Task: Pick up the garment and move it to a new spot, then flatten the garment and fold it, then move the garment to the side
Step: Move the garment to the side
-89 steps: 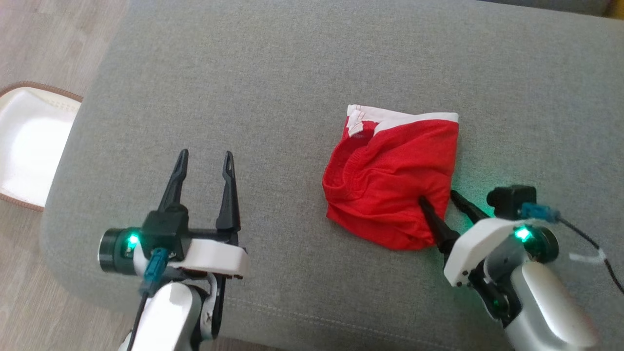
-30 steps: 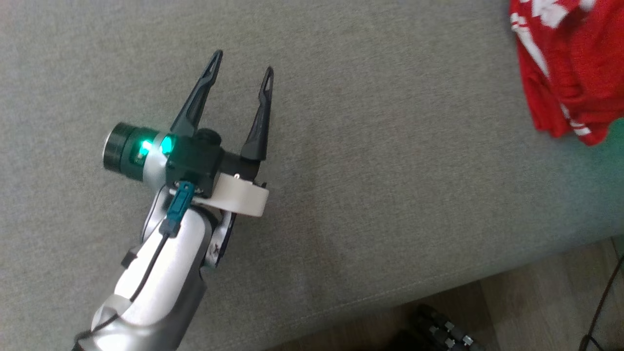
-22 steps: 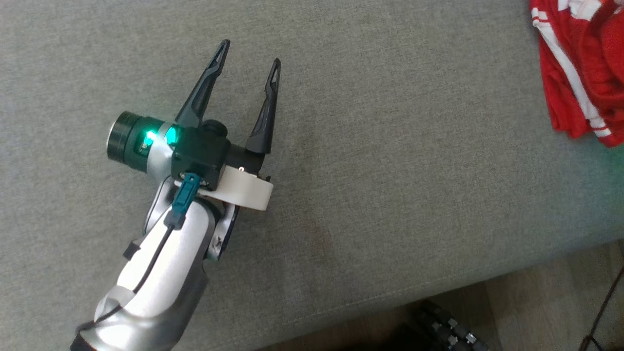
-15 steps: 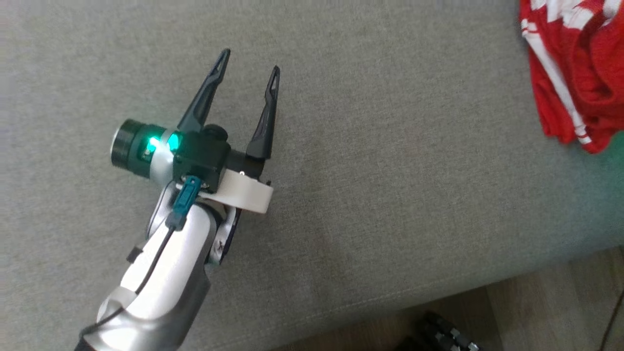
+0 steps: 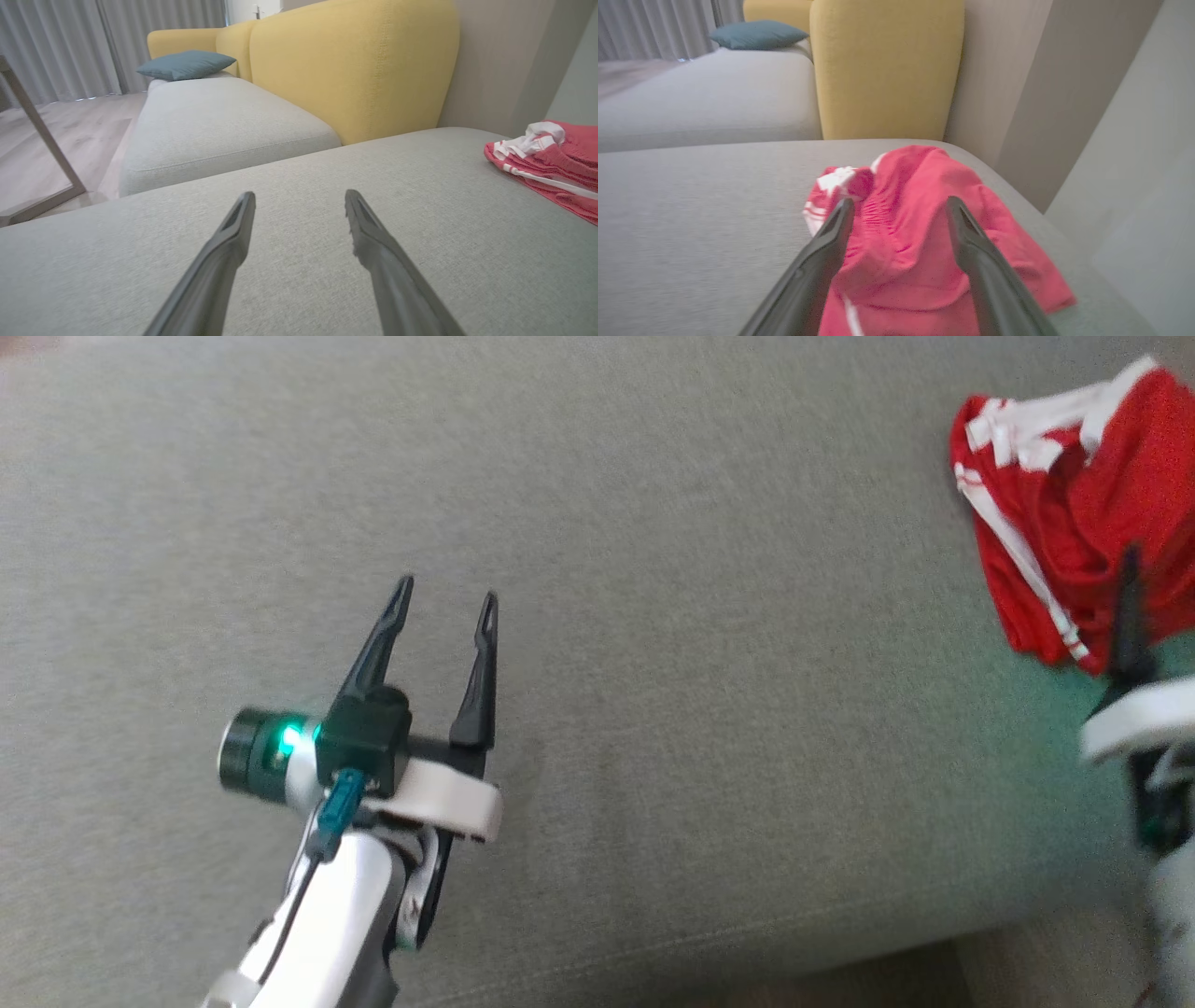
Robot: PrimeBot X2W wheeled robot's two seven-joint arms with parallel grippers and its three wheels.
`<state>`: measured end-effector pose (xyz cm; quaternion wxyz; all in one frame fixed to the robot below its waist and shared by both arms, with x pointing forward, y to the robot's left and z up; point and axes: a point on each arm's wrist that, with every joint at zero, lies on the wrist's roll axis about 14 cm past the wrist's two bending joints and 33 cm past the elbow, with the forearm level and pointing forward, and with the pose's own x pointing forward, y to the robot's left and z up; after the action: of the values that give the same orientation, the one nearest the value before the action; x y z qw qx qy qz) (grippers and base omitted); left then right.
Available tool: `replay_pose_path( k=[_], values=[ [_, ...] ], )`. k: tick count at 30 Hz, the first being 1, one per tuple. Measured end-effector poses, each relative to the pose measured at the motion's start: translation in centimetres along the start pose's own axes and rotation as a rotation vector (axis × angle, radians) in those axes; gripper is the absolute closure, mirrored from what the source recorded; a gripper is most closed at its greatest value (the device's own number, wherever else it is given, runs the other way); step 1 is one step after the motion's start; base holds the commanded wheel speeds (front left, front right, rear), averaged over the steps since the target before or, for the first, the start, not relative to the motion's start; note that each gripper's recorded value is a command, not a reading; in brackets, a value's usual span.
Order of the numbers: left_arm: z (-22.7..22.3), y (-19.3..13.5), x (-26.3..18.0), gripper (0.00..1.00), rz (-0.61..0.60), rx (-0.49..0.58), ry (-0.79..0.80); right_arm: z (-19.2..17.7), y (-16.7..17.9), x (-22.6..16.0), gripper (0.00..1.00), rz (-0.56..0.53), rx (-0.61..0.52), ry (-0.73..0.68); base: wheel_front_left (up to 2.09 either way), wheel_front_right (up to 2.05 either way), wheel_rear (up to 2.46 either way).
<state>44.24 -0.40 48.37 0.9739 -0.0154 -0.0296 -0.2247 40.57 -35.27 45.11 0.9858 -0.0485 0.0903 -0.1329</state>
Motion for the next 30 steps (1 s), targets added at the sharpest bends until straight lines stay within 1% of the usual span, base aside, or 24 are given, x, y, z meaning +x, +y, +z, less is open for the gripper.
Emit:
replay_pose_path(
  k=[5,11,12,16,23,26,30],
  values=[
    [0.9,1.9,-2.6,0.00,0.083,0.017,0.005,1.1,6.2,-2.9,0.00,0.111,0.078,-0.060,0.00,0.00,0.00],
    [1.5,5.5,-6.1,0.00,0.216,0.054,0.015,4.3,12.2,-4.9,0.00,0.244,0.149,-0.117,0.00,0.00,0.00],
    [1.5,5.5,-6.1,0.00,0.216,0.054,0.015,4.3,12.2,-4.9,0.00,0.244,0.149,-0.117,0.00,0.00,0.00],
    [1.8,7.5,-8.7,0.00,0.293,0.068,0.027,5.2,14.2,-6.3,0.00,0.303,0.165,-0.127,0.00,0.00,0.00],
    [2.2,9.3,-13.0,0.00,0.401,0.066,0.035,5.6,15.3,-9.1,0.00,0.348,0.177,-0.125,0.00,0.00,0.00],
    [2.4,9.5,-14.3,0.00,0.419,0.069,0.038,5.7,15.4,-10.1,0.00,0.360,0.177,-0.121,0.00,0.00,0.00],
    [2.6,9.4,-15.0,0.00,0.420,0.076,0.039,5.9,15.3,-11.1,0.00,0.364,0.174,-0.120,0.00,0.00,0.00]
  ],
)
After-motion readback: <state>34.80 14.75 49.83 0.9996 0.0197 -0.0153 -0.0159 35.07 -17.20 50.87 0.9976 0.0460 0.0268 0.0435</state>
